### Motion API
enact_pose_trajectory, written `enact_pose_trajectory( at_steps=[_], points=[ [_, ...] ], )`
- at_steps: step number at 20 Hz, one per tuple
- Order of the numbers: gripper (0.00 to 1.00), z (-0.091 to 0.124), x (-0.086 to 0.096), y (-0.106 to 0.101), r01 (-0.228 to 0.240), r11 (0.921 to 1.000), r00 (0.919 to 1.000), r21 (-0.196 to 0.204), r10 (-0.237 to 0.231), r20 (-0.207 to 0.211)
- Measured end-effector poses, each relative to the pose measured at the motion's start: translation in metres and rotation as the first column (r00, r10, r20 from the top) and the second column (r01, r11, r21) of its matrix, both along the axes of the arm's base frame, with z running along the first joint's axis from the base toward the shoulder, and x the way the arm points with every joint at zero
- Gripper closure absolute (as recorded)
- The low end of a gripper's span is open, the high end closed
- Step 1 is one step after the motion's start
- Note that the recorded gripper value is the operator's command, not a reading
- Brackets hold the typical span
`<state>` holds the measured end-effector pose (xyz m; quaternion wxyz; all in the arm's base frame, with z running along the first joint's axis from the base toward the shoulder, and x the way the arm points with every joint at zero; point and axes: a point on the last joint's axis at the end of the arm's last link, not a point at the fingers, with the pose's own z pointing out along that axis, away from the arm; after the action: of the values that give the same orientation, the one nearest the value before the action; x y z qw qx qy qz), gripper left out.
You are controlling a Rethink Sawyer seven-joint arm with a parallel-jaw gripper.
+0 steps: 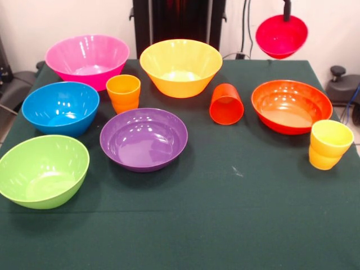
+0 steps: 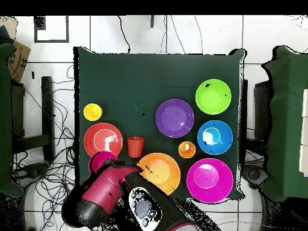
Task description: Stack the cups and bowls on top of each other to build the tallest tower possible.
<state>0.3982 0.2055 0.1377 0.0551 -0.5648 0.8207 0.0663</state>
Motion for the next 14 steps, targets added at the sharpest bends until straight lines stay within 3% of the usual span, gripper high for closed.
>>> enact_pose_trajectory(
  at_steps=[6, 14],
  points=[
    [1.00, 0.012, 0.011, -0.009, 0.011, 0.9997, 0.9987, -0.020, -0.010, 0.050],
    [1.00, 0.016, 0.018, -0.019, 0.006, 0.9992, 0.9962, -0.038, -0.003, 0.088]
  ],
)
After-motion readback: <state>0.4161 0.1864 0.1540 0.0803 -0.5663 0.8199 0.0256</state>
